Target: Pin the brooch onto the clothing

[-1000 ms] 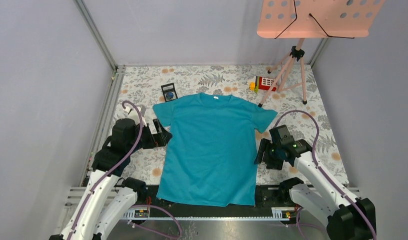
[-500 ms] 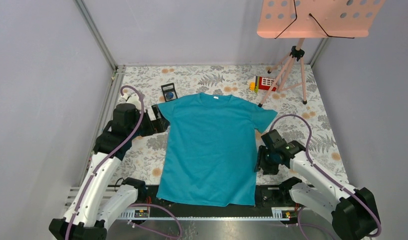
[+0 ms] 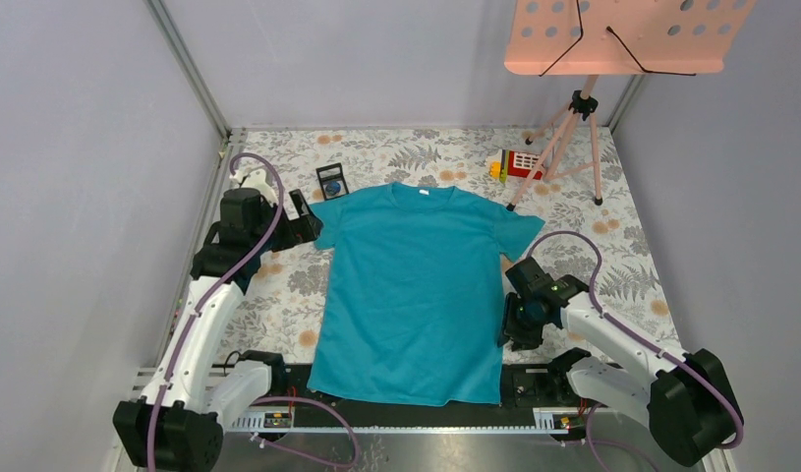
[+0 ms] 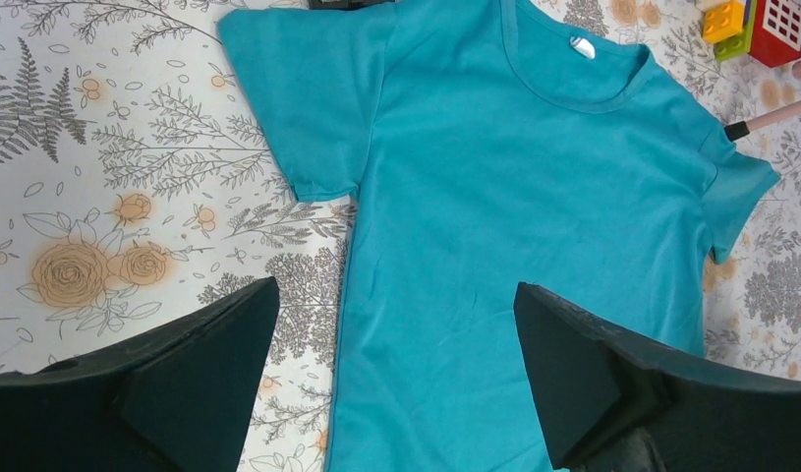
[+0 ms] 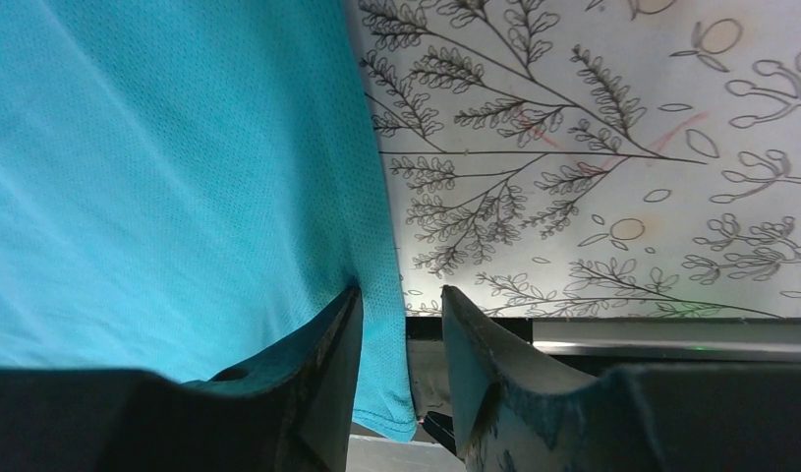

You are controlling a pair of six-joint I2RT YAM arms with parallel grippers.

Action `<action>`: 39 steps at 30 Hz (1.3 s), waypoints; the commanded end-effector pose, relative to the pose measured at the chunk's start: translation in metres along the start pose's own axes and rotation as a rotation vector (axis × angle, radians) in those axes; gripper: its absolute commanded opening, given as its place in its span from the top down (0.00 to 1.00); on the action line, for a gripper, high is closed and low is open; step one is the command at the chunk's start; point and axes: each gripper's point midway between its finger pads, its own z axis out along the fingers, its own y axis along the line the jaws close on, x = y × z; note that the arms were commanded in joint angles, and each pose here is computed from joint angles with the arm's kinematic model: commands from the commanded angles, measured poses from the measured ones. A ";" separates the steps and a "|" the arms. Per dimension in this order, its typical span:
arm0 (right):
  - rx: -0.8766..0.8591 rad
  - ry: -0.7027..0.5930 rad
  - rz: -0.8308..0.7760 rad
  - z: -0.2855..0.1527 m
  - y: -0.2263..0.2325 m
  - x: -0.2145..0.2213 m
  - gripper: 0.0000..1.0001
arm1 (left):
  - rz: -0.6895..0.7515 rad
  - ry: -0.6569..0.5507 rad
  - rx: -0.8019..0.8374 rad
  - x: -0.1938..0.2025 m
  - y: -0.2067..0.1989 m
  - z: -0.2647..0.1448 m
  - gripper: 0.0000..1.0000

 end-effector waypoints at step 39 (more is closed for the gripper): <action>0.227 0.015 -0.026 -0.019 -0.030 0.002 1.00 | 0.002 -0.105 0.022 -0.020 0.010 -0.002 0.01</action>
